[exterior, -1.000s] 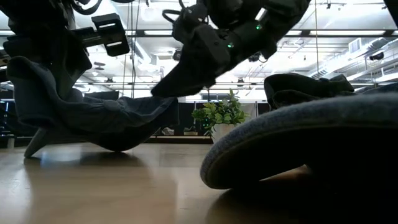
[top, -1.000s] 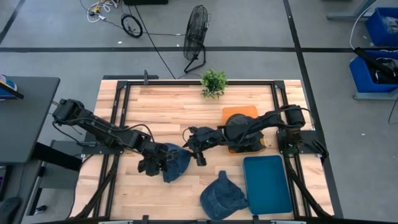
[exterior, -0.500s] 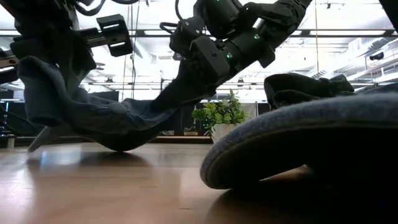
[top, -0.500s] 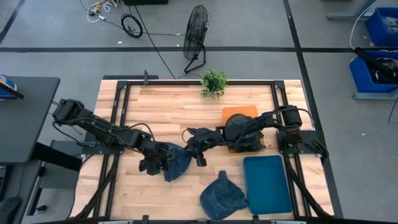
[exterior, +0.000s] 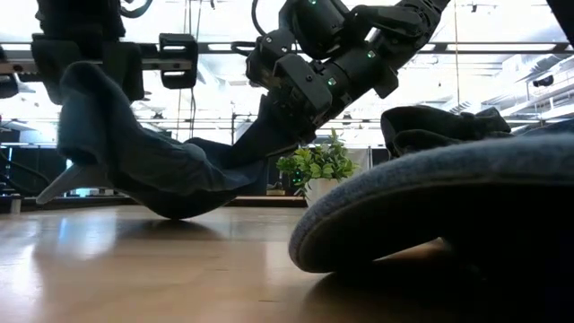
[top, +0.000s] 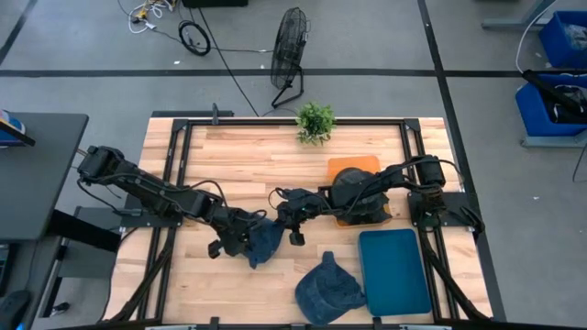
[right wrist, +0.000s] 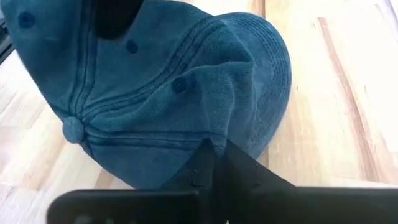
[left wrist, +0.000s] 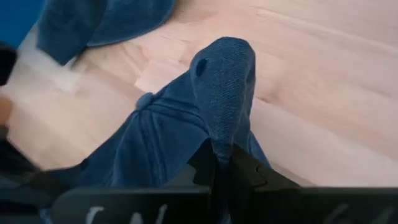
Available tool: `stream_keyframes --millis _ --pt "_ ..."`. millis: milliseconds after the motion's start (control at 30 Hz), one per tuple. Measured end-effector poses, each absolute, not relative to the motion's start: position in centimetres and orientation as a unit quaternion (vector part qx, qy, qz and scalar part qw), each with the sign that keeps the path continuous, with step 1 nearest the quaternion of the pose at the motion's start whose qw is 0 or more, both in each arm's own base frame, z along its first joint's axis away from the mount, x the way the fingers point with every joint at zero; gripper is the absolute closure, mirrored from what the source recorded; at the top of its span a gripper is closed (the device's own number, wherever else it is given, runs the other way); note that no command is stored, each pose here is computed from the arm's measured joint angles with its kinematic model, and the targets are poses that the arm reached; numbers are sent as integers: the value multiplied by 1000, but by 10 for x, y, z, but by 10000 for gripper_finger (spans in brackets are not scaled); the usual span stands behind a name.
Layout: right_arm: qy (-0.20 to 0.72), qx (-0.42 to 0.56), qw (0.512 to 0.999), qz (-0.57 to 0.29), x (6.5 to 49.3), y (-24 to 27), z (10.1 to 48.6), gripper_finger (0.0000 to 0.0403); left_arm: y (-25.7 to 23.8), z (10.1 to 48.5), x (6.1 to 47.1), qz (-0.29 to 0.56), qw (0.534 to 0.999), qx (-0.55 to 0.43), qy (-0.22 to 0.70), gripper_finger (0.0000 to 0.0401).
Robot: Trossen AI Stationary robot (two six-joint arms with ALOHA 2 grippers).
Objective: Pick & Place hat
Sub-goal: Put the top blue cap into the blue bin
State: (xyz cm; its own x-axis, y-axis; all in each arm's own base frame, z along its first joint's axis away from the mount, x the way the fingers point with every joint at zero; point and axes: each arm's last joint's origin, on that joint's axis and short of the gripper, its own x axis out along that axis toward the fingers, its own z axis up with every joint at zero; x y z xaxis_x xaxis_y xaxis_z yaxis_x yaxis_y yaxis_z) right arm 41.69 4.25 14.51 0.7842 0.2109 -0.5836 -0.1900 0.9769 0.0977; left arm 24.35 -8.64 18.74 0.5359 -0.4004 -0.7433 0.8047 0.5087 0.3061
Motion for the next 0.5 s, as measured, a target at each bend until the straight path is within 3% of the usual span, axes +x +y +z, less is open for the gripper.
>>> stream_keyframes --millis 233,500 --pt "312 22 944 104 417 42 145 393 -87 190 247 -346 838 287 309 373" --pt "313 31 944 100 417 42 145 396 -87 190 247 -337 845 267 318 286"
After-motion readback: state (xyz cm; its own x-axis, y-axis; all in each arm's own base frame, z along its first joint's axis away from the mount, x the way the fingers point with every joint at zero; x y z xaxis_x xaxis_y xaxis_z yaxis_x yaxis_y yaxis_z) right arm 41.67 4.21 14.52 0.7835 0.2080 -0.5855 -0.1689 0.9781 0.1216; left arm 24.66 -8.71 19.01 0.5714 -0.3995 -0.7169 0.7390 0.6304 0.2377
